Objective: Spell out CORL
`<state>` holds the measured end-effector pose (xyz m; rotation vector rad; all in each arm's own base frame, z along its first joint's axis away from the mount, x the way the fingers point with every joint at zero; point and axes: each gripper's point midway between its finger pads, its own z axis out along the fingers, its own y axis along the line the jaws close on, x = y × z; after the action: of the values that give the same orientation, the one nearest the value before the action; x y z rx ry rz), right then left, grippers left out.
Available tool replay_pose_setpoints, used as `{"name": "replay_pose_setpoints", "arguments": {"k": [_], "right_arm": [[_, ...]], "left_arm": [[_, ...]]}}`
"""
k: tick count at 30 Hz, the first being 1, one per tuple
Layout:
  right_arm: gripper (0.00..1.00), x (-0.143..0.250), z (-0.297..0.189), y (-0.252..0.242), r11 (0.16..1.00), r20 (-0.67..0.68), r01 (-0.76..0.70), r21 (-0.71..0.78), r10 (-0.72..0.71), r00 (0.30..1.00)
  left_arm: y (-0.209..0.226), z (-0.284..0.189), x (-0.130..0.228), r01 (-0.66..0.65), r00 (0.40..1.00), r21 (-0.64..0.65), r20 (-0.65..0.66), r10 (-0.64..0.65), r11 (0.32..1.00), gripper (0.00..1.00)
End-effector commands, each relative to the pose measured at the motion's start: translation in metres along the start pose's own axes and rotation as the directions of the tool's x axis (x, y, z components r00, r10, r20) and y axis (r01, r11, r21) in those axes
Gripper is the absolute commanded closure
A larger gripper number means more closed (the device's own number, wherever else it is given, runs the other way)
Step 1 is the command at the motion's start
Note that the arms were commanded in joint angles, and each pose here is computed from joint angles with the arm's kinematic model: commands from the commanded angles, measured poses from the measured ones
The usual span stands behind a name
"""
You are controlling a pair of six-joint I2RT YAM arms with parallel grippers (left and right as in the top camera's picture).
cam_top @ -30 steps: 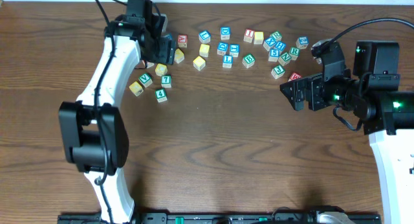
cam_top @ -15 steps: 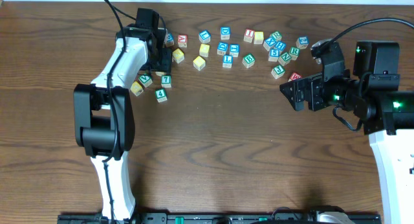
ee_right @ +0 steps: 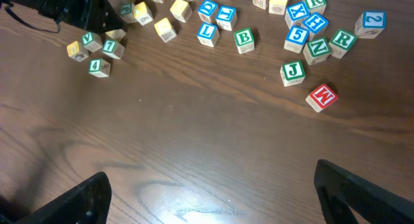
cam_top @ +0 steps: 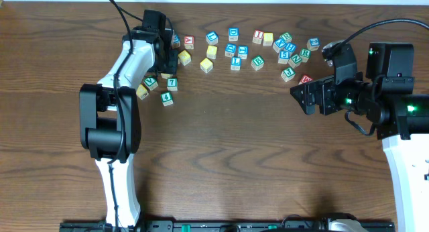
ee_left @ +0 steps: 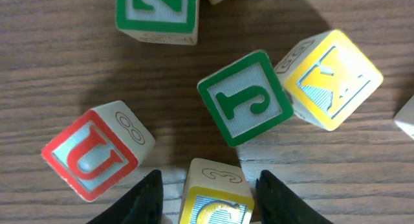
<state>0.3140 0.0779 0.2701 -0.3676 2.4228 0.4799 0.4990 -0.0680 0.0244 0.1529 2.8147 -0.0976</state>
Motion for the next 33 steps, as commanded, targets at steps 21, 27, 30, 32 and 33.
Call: {"name": "replay_pose_setpoints", "arguments": {"k": [21,27,30,32,33], "right_arm": [[0.01,-0.005,-0.004,0.003,1.000,0.017,0.015,-0.011,-0.015,1.000],[0.01,-0.005,-0.004,0.003,1.000,0.018,0.016,-0.012,-0.015,1.000],[0.01,-0.005,-0.004,0.003,1.000,0.018,0.016,-0.011,-0.015,1.000],[0.01,-0.005,-0.004,0.003,1.000,0.017,0.015,-0.011,-0.015,1.000],[0.01,-0.005,-0.004,0.003,1.000,0.018,0.016,-0.011,-0.015,1.000]], "left_arm": [[0.003,0.021,0.021,0.012,0.999,-0.010,-0.039,-0.012,1.000,0.71],[0.003,0.016,0.019,0.026,0.999,-0.011,-0.032,-0.026,1.000,0.72],[0.002,0.007,0.013,0.026,1.000,-0.010,-0.010,-0.026,1.000,0.73],[0.002,-0.001,0.008,0.027,1.000,-0.009,0.010,-0.027,1.000,0.74],[0.002,-0.006,0.005,0.028,0.999,-0.008,0.022,-0.028,1.000,0.74]]}}
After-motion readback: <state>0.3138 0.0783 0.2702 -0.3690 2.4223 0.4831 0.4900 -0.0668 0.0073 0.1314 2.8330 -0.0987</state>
